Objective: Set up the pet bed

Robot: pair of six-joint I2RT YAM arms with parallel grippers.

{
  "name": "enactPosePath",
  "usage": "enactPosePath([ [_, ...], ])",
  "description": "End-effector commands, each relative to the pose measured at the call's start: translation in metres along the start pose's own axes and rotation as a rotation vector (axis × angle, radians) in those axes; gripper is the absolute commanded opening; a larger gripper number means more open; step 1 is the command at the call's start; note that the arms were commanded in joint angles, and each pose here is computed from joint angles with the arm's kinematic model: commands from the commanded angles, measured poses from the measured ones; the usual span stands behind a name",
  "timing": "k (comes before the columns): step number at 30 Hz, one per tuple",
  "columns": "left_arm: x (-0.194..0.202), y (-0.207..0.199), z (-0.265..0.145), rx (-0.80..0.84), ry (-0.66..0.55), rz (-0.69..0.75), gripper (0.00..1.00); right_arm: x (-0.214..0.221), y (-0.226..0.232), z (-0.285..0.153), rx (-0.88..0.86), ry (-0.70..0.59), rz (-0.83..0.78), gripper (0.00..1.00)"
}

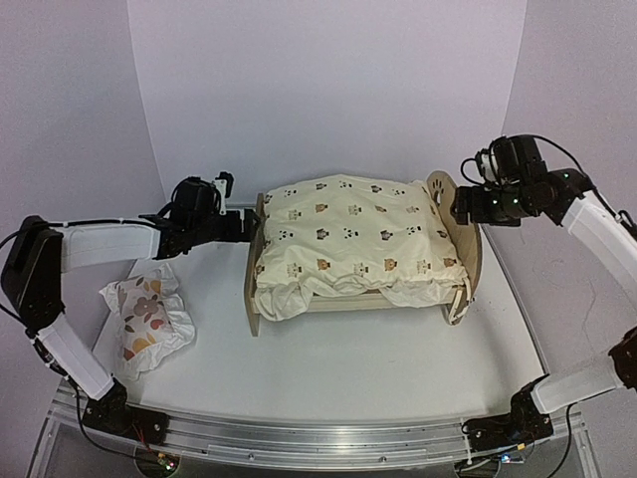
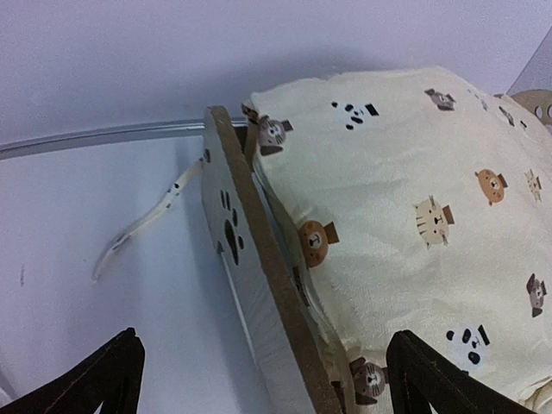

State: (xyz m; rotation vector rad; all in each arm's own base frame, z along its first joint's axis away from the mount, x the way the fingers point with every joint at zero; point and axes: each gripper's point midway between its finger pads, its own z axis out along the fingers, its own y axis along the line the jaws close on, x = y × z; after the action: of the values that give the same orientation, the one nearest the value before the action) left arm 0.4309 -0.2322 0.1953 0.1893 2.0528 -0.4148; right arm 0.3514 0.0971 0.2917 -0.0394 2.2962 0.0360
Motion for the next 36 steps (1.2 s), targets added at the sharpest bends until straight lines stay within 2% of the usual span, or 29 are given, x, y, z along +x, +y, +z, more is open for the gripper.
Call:
enactPosePath([
  [1, -0.037, 0.024, -0.039, -0.085, -0.152, -0.038, 0.99, -0.01, 0.076, -0.021, -0.225, -0.009, -0.082, 0.94],
  [4, -0.034, 0.015, -0.057, -0.028, -0.131, -0.046, 0.99, -0.006, 0.141, -0.022, -0.363, 0.019, -0.175, 0.95],
  [6, -0.03, 0.015, -0.071, -0.017, -0.113, -0.106, 0.99, 0.003, 0.184, -0.013, -0.438, 0.054, -0.228, 0.95],
  [9, -0.014, 0.012, -0.086, 0.005, -0.029, -0.145, 0.98, 0.015, 0.244, -0.002, -0.527, 0.083, -0.303, 0.93],
  [15, 0.017, 0.01, -0.113, 0.029, 0.104, -0.148, 0.92, 0.053, 0.34, 0.036, -0.607, 0.146, -0.449, 0.92],
  [19, 0.021, 0.008, -0.131, 0.048, 0.108, -0.155, 0.9, 0.069, 0.368, 0.065, -0.585, 0.152, -0.5, 0.91],
  [26, 0.029, 0.005, -0.144, 0.084, 0.118, -0.15, 0.87, 0.087, 0.397, 0.083, -0.553, 0.123, -0.582, 0.84],
  [31, 0.033, 0.005, -0.149, 0.092, 0.121, -0.138, 0.87, 0.101, 0.399, 0.102, -0.447, 0.092, -0.667, 0.79],
  [36, 0.04, 0.007, -0.151, 0.083, 0.138, -0.122, 0.86, 0.13, 0.398, 0.121, -0.422, 0.147, -0.7, 0.74],
])
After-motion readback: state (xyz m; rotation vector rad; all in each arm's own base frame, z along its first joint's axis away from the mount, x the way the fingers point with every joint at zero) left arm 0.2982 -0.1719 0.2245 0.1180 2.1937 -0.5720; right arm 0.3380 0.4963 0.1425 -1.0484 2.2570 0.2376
